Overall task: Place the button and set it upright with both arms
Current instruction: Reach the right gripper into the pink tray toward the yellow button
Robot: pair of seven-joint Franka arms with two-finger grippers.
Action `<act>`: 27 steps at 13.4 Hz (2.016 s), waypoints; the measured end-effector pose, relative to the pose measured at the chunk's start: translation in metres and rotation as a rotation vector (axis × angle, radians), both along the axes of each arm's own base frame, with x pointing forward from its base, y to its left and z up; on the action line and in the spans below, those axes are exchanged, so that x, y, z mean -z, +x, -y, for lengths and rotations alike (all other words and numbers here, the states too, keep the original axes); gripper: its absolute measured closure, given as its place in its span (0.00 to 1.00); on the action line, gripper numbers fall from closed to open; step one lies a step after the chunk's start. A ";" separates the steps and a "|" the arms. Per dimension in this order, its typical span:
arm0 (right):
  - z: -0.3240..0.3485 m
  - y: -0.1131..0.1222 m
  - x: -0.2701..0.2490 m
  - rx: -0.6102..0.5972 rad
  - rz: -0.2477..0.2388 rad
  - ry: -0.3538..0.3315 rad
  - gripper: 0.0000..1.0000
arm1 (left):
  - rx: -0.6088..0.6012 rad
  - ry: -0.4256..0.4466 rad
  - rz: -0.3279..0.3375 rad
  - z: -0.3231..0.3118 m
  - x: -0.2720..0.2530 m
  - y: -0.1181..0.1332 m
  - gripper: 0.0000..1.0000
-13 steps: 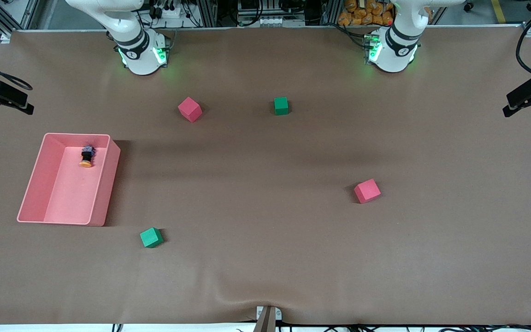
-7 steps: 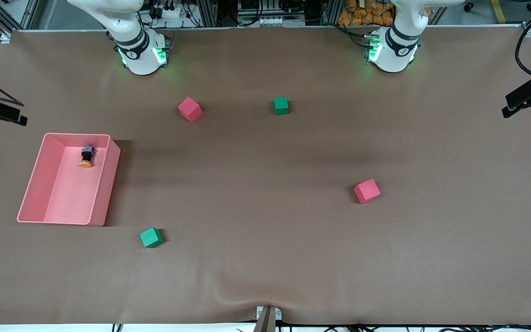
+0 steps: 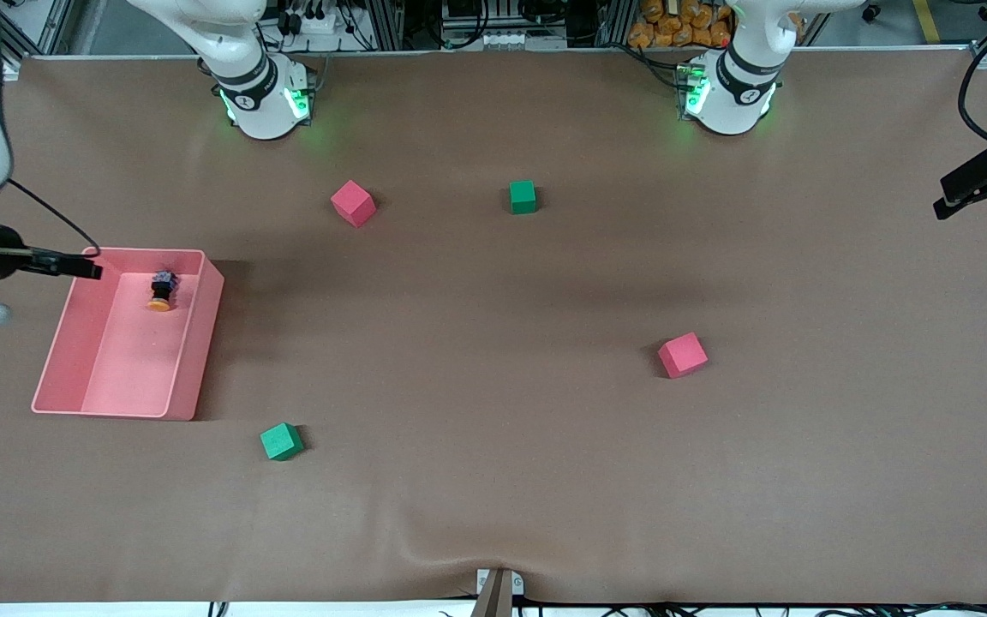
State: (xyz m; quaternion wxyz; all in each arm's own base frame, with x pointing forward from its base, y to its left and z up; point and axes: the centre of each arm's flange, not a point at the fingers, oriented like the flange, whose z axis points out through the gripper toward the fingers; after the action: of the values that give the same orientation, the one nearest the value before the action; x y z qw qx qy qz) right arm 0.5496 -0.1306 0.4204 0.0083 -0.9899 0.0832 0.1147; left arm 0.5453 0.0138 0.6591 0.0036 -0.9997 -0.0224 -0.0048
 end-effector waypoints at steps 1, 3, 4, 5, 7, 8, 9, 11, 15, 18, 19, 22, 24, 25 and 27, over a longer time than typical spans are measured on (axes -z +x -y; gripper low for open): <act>0.000 -0.004 0.018 -0.009 0.004 -0.016 0.00 | 0.000 0.000 0.000 0.000 0.000 0.000 0.00; 0.000 -0.015 0.055 -0.034 0.014 -0.049 0.00 | 0.000 0.000 -0.001 0.000 0.000 0.000 0.00; -0.001 -0.022 0.072 -0.046 0.015 -0.060 0.00 | -0.001 0.000 -0.001 0.000 0.000 0.000 0.00; -0.001 -0.028 0.085 -0.054 0.015 -0.066 0.00 | -0.001 0.000 -0.001 -0.001 0.000 0.000 0.00; -0.002 -0.036 0.101 -0.058 0.018 -0.069 0.00 | -0.002 0.000 -0.001 -0.001 0.000 0.000 0.00; -0.002 -0.040 0.108 -0.059 0.023 -0.069 0.00 | -0.002 0.000 -0.001 -0.001 0.000 0.000 0.00; -0.003 -0.042 0.115 -0.061 0.031 -0.069 0.00 | -0.002 0.000 -0.001 -0.001 0.000 0.000 0.00; -0.004 -0.046 0.134 -0.065 0.045 -0.069 0.00 | -0.002 0.000 -0.001 -0.001 0.000 0.000 0.00; 0.000 -0.047 0.171 -0.092 0.052 -0.061 0.00 | -0.001 0.000 -0.001 -0.001 0.000 0.000 0.00; 0.022 -0.051 0.198 -0.126 0.056 -0.045 0.00 | -0.001 0.000 -0.003 -0.001 0.001 0.000 0.00; 0.028 -0.054 0.205 -0.128 0.054 -0.041 0.00 | -0.001 0.000 -0.003 -0.001 0.001 0.000 0.00; 0.030 -0.059 0.223 -0.133 0.064 -0.039 0.00 | -0.001 0.000 -0.003 -0.001 0.001 0.000 0.00; 0.027 -0.065 0.233 -0.136 0.068 -0.037 0.00 | -0.001 0.000 -0.003 -0.001 0.001 0.000 0.00; 0.026 -0.067 0.237 -0.137 0.067 -0.035 0.00 | -0.001 0.000 -0.003 -0.001 0.001 0.000 0.00; 0.025 -0.070 0.242 -0.137 0.063 -0.033 0.00 | -0.001 0.000 -0.003 -0.001 0.001 0.000 0.00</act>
State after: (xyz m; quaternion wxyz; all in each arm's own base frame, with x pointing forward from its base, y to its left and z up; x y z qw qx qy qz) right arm 0.4792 -0.1551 0.1782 -0.0134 -0.9963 0.0166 0.0827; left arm 0.5456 0.0146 0.6576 0.0036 -0.9997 -0.0231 -0.0032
